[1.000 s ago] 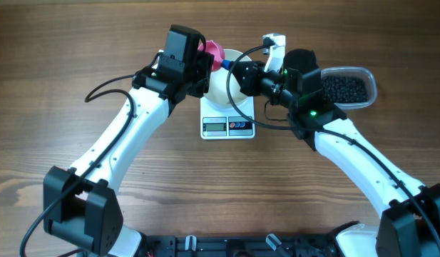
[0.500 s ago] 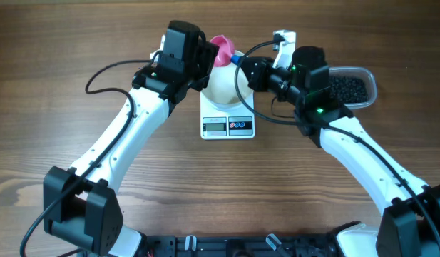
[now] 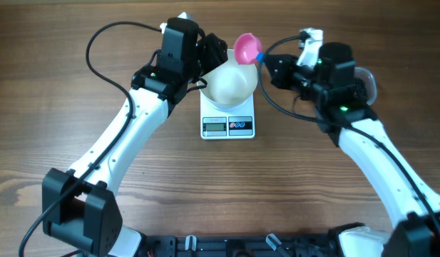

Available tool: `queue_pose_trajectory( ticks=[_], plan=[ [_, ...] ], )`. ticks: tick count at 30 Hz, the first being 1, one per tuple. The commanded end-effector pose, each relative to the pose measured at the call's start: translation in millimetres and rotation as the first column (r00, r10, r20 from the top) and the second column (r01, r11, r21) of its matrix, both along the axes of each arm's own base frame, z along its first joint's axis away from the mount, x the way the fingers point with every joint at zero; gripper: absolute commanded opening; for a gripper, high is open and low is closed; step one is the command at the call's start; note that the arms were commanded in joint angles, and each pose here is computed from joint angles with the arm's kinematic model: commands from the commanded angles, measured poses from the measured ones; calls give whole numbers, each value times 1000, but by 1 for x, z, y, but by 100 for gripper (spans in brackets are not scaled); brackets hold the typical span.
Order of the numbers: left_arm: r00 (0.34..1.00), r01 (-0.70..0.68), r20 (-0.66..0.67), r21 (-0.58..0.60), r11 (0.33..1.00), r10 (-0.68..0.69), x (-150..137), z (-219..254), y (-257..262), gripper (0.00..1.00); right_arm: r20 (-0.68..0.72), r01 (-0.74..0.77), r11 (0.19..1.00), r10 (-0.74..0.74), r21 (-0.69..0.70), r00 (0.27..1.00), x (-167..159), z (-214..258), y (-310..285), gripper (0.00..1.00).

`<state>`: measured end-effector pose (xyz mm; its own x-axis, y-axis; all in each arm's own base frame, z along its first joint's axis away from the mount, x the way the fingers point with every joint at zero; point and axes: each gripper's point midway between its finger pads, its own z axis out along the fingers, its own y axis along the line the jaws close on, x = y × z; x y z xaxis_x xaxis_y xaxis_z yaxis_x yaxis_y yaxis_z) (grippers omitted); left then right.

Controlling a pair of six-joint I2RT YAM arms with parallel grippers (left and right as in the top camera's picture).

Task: Scoop item into bowl and weigh 150g on scale

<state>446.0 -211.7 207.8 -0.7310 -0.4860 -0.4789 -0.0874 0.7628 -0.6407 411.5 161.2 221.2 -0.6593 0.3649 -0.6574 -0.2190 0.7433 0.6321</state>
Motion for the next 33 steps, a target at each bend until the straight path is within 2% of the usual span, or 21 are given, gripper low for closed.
queue_pose_trajectory(
  ticks=[1, 6, 8, 9, 10, 11, 12, 15, 17, 23, 29, 33],
  plan=[
    [983, 160, 79, 65, 985, -165, -9, 15, -9, 100, 69, 33, 998, -29, -55, 997, -7, 28, -31, 4],
    [936, 314, 126, 114, 943, -327, -20, 19, -23, 99, 32, 156, 980, -154, -121, 988, -26, 34, -96, 4],
    [908, 382, 119, 155, 911, -401, -29, 13, -27, 86, 17, 232, 961, -232, -151, 972, -36, 35, -131, 4],
    [907, 390, 105, 163, 906, -409, -31, 10, -26, 77, 8, 261, 952, -263, -159, 965, -40, 34, -143, 4],
    [906, 399, 83, 165, 902, -416, -35, 6, -25, 55, 0, 286, 943, -291, -170, 957, -43, 32, -155, 4],
    [908, 403, 49, 164, 900, -416, -40, 0, -23, 23, -17, 318, 931, -326, -176, 945, -47, 29, -168, 4],
    [909, 409, 11, 162, 898, -416, -45, -7, -21, 4, -31, 339, 924, -349, -180, 936, -49, 26, -178, 4],
    [898, 440, -113, 164, 883, -426, -68, -27, -17, 4, -62, 372, 906, -391, -201, 918, -54, 16, -197, 4],
    [868, 496, -155, 193, 847, -473, -83, -35, -21, 4, -70, 381, 902, -401, -202, 913, -54, 14, -201, 4],
    [822, 570, -264, 377, 730, -505, -124, -65, -37, 4, -74, 392, 894, -415, -215, 907, -54, 12, -205, 4],
    [786, 618, -292, 397, 678, -545, -160, -113, -59, 4, -96, 416, 876, -449, -244, 888, -58, 6, -211, 4],
    [808, 578, -238, 493, 650, -539, -152, -134, -52, 4, -98, 416, 876, -449, -243, 888, -58, 5, -211, 4]
  ],
)
